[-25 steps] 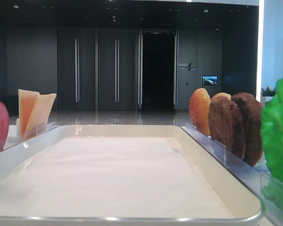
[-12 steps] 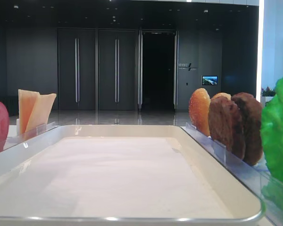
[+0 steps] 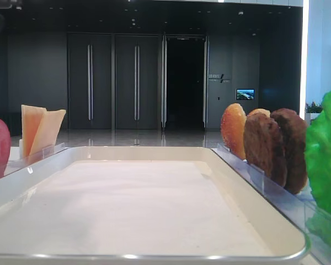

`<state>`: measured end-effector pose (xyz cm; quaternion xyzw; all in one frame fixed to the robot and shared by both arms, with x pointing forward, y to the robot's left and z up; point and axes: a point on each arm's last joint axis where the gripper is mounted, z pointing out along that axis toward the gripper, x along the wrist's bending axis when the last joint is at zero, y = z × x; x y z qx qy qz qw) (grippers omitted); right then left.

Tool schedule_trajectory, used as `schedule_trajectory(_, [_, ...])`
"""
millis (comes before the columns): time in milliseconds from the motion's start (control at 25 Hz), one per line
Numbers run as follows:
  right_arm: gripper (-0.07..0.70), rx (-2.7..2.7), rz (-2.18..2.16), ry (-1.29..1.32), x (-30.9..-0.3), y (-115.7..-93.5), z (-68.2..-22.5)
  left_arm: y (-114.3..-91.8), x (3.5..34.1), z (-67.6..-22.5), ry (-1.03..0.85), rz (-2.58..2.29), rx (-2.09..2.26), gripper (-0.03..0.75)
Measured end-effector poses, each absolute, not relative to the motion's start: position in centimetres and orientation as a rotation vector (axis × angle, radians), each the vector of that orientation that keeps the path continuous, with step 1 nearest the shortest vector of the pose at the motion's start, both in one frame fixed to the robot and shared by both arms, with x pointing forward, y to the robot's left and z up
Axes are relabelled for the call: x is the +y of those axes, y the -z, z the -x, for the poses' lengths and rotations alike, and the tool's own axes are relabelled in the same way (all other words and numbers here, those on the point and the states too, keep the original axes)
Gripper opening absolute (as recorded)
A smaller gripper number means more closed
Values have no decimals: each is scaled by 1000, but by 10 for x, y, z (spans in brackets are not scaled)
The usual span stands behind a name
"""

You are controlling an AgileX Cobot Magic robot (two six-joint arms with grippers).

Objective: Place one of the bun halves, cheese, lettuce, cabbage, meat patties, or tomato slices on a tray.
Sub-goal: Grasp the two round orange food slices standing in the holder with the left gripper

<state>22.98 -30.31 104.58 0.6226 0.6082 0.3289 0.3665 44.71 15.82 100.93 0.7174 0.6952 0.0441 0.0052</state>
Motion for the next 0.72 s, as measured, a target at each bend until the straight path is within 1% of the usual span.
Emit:
schedule_trajectory(280, [541,1563,-1600,-845,-303,-1046,-230,-989,153,-455,-128,-2296,2215,516])
schedule_trajectory(520, [541,1563,-1600,-845,-303,-1046,-230,-980,151,-458,-125,-2324,2233,507])
schedule_trajectory(600, [541,1563,-1600,-845,-303,-1046,-230,-979,151,-458,-130,-2330,2231,467])
schedule_trajectory(720, [541,1563,-1600,-845,-303,-1046,-230,-980,152,-458,-144,-2342,2233,353])
